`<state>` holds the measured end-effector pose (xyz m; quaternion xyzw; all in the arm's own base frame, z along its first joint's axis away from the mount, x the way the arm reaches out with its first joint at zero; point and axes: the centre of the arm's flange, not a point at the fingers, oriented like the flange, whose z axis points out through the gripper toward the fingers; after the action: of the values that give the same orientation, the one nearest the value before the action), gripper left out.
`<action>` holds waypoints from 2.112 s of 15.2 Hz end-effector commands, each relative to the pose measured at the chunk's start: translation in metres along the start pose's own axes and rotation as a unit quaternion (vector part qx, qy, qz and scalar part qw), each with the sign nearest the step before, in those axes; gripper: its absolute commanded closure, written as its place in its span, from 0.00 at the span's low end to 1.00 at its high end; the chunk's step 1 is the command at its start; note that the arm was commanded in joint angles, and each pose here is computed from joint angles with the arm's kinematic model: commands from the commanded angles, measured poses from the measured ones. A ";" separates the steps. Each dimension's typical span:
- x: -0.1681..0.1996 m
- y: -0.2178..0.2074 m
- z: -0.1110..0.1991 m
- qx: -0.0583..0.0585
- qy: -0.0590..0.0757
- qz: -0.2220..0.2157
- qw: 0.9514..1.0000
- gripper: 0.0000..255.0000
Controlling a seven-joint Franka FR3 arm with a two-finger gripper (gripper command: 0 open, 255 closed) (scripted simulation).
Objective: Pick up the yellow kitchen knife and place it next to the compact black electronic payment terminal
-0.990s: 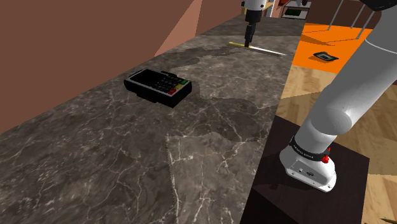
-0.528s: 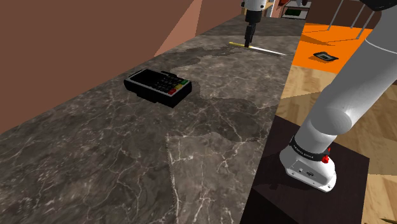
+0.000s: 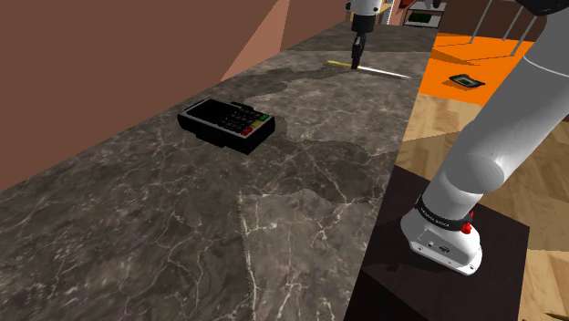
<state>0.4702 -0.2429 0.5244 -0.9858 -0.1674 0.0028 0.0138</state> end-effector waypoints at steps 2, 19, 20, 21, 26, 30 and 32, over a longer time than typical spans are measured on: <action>0.000 0.000 0.000 0.000 0.000 0.000 1.000 1.00; 0.000 -0.002 -0.090 0.000 0.000 0.000 1.000 1.00; 0.000 -0.003 -0.095 0.000 0.000 0.000 1.000 1.00; 0.000 -0.003 -0.100 0.000 0.000 0.000 1.000 1.00; -0.002 -0.016 -0.117 0.000 0.000 0.000 1.000 1.00; -0.008 -0.069 -0.116 0.000 0.000 0.000 1.000 1.00; -0.011 -0.095 -0.115 0.000 0.000 0.000 1.000 1.00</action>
<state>0.4369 -0.1722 0.6409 -0.9857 -0.1680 0.0025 0.0143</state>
